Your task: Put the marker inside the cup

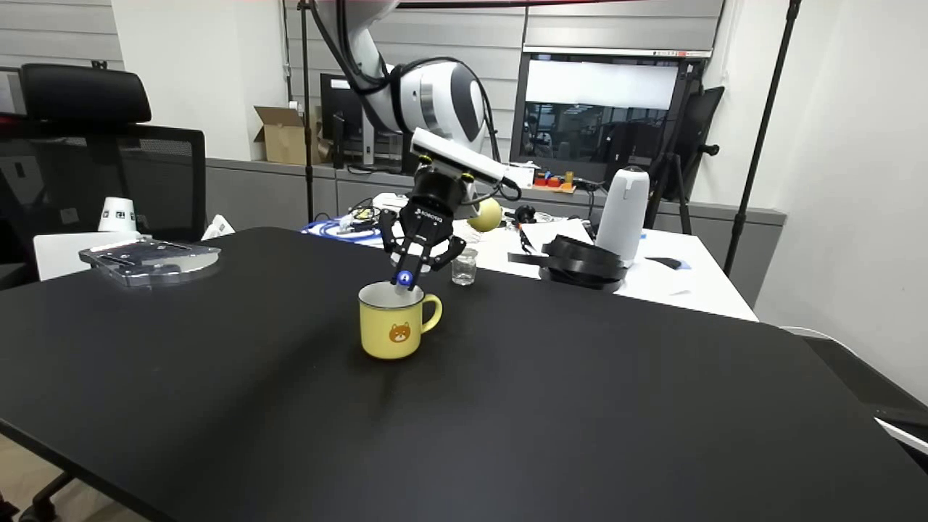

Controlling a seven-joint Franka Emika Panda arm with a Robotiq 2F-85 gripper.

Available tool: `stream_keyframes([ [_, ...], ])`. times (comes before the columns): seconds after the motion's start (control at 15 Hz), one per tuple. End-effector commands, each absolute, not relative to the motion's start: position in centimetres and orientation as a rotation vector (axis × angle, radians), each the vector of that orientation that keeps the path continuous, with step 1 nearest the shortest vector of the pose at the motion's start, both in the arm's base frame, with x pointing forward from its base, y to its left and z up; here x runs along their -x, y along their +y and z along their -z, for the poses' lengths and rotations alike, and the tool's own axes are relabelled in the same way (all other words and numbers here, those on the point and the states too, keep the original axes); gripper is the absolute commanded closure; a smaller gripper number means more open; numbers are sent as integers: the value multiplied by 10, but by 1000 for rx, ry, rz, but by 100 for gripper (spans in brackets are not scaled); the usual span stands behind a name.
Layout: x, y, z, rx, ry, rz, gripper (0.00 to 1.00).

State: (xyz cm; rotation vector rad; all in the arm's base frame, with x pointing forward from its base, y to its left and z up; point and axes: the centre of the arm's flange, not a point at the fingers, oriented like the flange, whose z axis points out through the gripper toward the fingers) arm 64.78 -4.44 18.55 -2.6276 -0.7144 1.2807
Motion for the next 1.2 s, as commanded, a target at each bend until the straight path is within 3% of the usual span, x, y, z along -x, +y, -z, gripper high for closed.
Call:
stream_keyframes([
  [0.0, -676, -34, -181, 2547, -771, -1322, 95],
  [0.07, -676, -32, -178, 2517, -779, -1343, 95],
  [0.13, -675, -30, -176, 2489, -781, -1360, 83],
  [0.2, -674, -27, -174, 2464, -784, -1374, 54],
  [0.33, -672, -25, -173, 2428, -788, -1397, 47],
  [0.73, -666, -27, -183, 2429, -780, -1388, 7],
  [0.87, -662, -27, -195, 2481, -797, -1409, 0],
  [1.13, -647, -15, -225, 2532, -785, -1461, 0],
])
